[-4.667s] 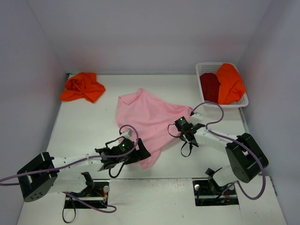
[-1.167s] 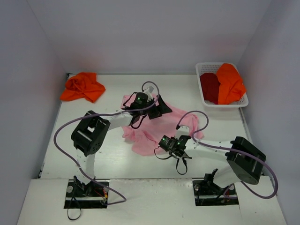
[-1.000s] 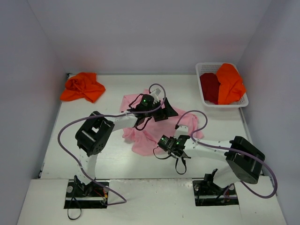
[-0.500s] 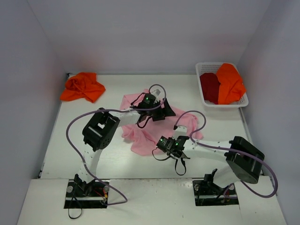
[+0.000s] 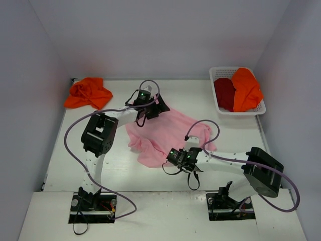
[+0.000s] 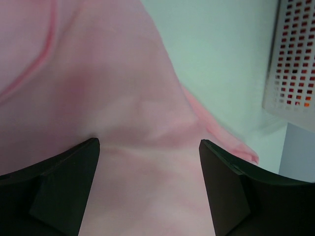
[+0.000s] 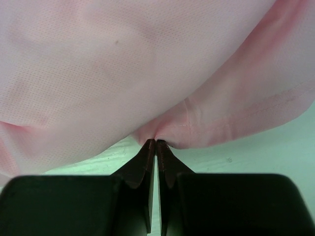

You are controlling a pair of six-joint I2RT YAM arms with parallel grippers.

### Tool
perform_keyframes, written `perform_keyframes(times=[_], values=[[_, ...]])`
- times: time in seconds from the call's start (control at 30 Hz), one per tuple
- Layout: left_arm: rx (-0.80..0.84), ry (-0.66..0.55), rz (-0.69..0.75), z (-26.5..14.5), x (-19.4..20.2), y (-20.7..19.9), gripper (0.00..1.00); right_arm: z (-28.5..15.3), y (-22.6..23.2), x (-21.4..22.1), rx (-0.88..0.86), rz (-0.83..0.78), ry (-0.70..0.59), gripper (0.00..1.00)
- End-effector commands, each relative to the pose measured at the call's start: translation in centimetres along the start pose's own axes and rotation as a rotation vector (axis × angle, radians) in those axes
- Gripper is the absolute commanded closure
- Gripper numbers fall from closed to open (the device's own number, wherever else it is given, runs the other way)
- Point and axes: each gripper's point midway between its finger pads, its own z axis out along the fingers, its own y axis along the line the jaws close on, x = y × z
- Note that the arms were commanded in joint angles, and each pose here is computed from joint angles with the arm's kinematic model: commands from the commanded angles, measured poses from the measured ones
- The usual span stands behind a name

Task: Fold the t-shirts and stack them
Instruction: Flatten the tshirt out

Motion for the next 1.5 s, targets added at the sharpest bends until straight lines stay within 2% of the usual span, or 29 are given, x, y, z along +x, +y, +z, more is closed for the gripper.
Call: perform_keyframes(times=[0.0,0.23,0.4,0.53,0.87,1.13,1.47], values=[[0.024,-0.129,0.013,-2.5,-4.7,-0.9,0.23,-0.9,-0.2,-0.9,-0.002,0.031,-0.034,1.0],[0.0,-0.191,-0.04,-3.3,-7.0,2.2,0.23,-1.4,0.6,-0.9,-0.021,-0.01,-0.036,1.0],[-0.01,-0.157,-0.011,-1.7,-6.1,1.2,0.23,-1.1,1.0,-0.4,-0.006,-0.042,-0.035,1.0],[-0.113,-0.132,0.035,-1.3,-5.4,1.9,0.23,-1.3,1.5,-0.2,-0.015,-0.039,-0.038,1.0],[-0.227,-0.188,0.026,-2.0,-9.9,4.3,0.23,-1.7,1.4,0.0,-0.035,-0.037,-0.037,1.0],[-0.263,-0.249,-0.042,-4.0,-14.1,7.9,0.23,-1.7,1.4,0.1,-0.032,-0.06,-0.033,1.0],[-0.335,-0.197,-0.008,-2.6,-12.8,10.0,0.23,-2.0,2.3,0.1,-0.042,-0.072,-0.04,1.0]])
